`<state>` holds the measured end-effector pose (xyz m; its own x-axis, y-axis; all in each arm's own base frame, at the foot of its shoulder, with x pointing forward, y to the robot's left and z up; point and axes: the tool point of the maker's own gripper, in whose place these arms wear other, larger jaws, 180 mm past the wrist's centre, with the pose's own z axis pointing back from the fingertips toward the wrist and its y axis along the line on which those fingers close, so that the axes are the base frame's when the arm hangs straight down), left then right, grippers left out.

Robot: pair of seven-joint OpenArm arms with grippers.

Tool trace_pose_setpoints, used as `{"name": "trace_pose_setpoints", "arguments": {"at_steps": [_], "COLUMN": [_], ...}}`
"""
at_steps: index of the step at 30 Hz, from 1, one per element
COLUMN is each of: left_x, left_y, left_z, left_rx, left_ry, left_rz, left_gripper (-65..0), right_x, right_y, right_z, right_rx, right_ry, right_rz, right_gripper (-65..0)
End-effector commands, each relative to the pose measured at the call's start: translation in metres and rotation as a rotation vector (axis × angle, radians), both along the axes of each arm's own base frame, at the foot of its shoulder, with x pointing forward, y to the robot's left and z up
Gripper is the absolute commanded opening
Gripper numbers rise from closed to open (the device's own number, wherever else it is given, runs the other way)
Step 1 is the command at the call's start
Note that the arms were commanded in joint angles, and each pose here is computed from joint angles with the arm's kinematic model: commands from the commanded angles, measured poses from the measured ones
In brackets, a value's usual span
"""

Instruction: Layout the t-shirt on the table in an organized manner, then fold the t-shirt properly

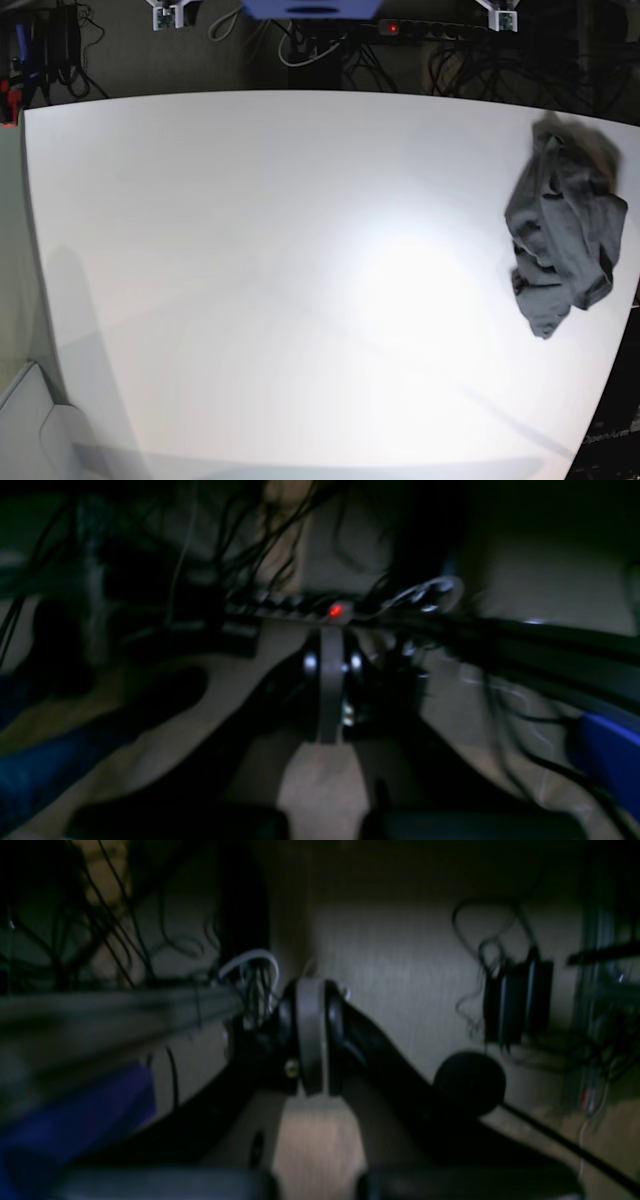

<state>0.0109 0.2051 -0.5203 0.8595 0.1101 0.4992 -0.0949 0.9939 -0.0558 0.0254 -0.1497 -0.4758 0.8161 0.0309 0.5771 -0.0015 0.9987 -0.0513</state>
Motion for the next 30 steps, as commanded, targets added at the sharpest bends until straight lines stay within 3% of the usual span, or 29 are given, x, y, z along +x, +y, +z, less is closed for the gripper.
{"name": "trace_pose_setpoints", "arguments": {"at_steps": [1, 10, 13, 20, 22, 26, 30], "left_x": [-0.003, 0.012, 0.028, 0.076, 0.085, 0.102, 0.115], "left_y": [0.001, -0.02, -0.008, 0.011, 0.022, 0.048, 0.078], "left_z": [0.008, 0.054, 0.082, 0.169, 0.186, 0.203, 0.223], "left_rx": [0.002, -0.04, 0.021, 0.206, 0.251, 0.298, 0.324], "left_ry": [-0.01, -0.116, -0.193, -0.429, -0.475, -0.543, -0.618], "left_rz": [-0.012, -0.04, -0.059, -0.074, -0.049, 0.012, 0.106], "left_gripper": [-64.8, -64.8, -64.6, -63.9, -59.1, -40.8, -38.7], "right_x": [0.005, 0.026, 0.028, 0.041, 0.041, 0.04, 0.04], "right_y": [-0.004, -0.004, -0.005, -0.001, -0.001, -0.001, -0.001], "right_z": [0.012, 0.057, 0.063, 0.078, 0.078, 0.078, 0.078], "right_rx": [-0.007, -0.016, -0.018, -0.015, -0.015, -0.015, -0.015], "right_ry": [-0.035, -0.14, -0.126, -0.115, -0.115, -0.114, -0.114], "right_rz": [0.007, 0.042, 0.041, 0.044, 0.044, 0.044, 0.044], "right_gripper": [-65.0, -65.0, -63.5, -51.0, -50.2, -50.2, -50.2]}}
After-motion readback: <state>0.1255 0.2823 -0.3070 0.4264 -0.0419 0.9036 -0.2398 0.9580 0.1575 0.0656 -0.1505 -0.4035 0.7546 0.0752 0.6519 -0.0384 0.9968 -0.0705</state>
